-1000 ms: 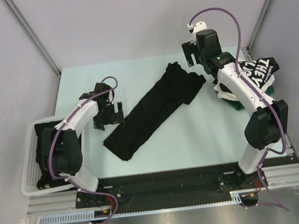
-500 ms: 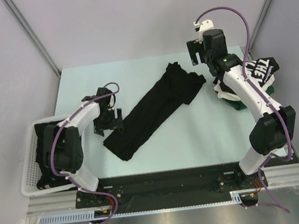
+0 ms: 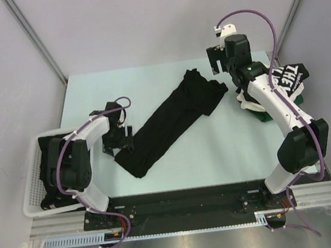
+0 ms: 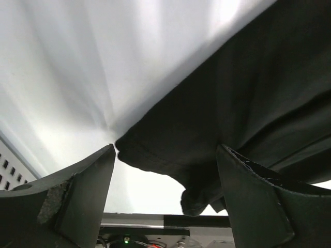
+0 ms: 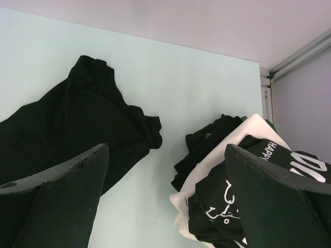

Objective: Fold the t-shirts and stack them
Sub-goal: Rotate the tshirt 90 degrees

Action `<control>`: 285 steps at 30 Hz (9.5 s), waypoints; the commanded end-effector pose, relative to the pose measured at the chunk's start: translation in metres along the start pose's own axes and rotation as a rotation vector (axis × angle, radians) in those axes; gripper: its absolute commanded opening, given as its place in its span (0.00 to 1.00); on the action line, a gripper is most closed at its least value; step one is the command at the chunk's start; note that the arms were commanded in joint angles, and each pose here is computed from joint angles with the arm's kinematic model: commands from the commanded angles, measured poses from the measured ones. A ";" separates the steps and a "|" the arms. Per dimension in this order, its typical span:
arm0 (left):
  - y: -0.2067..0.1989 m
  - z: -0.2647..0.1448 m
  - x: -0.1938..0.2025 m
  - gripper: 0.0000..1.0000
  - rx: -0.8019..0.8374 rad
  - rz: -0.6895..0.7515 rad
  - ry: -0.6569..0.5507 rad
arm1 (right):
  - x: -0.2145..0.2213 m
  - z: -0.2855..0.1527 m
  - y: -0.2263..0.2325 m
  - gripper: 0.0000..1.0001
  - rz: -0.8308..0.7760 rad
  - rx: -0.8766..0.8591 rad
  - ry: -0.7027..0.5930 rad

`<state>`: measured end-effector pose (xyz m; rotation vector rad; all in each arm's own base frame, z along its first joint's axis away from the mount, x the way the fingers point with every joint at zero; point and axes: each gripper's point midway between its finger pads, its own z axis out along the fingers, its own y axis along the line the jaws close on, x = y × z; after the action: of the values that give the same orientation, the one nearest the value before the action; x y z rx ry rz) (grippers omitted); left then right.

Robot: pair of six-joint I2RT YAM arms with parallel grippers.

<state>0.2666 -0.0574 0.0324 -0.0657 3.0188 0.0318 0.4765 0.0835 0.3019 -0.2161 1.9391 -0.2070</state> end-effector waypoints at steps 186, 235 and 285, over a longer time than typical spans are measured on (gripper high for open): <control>0.067 -0.168 0.000 0.99 -0.217 -0.115 -0.481 | 0.267 -0.194 0.426 1.00 -0.320 -0.900 0.538; 0.047 -0.177 -0.090 1.00 -0.113 -0.059 -0.519 | 0.300 -0.250 0.268 0.00 -0.216 -0.676 1.179; -0.102 -0.158 -0.145 1.00 0.455 0.156 -0.543 | 0.142 -0.015 0.121 0.60 0.034 -0.079 0.690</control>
<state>0.3779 -0.1465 0.1849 0.1622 2.4934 -0.4915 0.3488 0.1938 0.1335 -0.2377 2.7739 -0.1350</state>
